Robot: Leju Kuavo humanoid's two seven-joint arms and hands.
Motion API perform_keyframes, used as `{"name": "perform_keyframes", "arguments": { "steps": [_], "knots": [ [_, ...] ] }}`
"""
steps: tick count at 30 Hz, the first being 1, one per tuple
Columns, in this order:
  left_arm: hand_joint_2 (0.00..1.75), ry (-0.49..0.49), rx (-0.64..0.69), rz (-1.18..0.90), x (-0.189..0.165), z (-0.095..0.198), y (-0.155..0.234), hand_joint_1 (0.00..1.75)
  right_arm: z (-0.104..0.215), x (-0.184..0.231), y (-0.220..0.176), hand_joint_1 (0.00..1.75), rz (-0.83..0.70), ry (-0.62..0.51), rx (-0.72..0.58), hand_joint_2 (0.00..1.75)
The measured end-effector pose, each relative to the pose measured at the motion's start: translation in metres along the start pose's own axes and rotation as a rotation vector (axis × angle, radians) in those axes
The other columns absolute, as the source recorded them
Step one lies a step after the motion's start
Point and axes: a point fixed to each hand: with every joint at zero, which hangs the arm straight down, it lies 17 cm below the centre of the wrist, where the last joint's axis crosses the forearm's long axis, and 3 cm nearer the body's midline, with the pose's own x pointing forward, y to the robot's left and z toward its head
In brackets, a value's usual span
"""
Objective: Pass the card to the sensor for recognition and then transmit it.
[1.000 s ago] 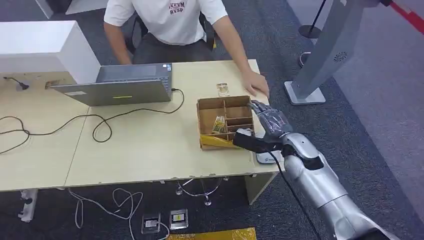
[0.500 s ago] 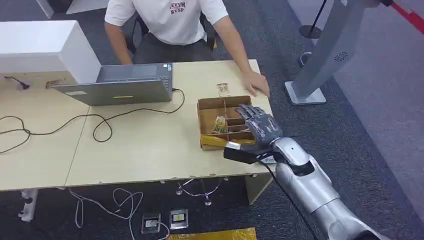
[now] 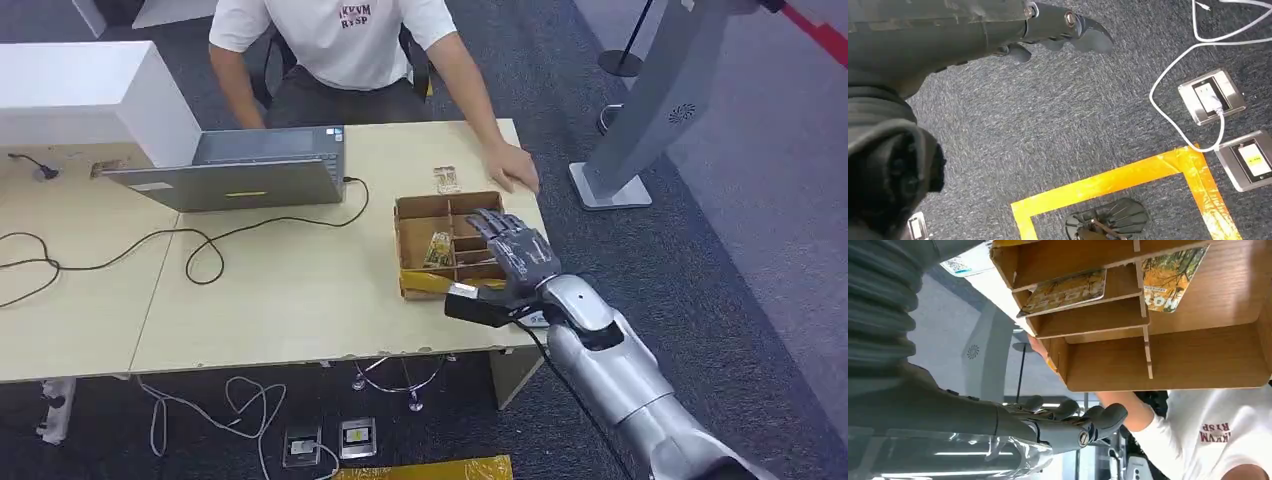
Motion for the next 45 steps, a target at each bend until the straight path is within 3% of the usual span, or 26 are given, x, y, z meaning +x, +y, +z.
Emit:
{"name": "perform_keyframes", "arguments": {
  "steps": [20,21,22,23,45],
  "knots": [
    [0.00,0.019,-0.001,0.022,-0.001,0.001,-0.005,0.00,-0.011,-0.010,0.015,0.00,-0.014,0.027,0.045,1.75],
    [0.00,0.019,-0.001,0.023,-0.001,0.001,-0.005,0.00,-0.011,-0.010,0.016,0.47,-0.015,0.028,0.048,1.75],
    [0.00,0.019,-0.001,0.023,-0.001,0.001,-0.005,0.00,-0.011,-0.010,0.017,1.62,-0.017,0.028,0.051,1.75],
    [0.00,0.019,-0.001,0.023,-0.001,0.001,-0.005,0.00,-0.010,-0.011,0.018,1.75,-0.019,0.029,0.054,1.75],
    [0.00,0.022,0.014,0.013,-0.005,-0.001,0.005,0.00,-0.012,-0.014,0.027,1.75,-0.060,0.042,0.077,1.75]
  ]
}}
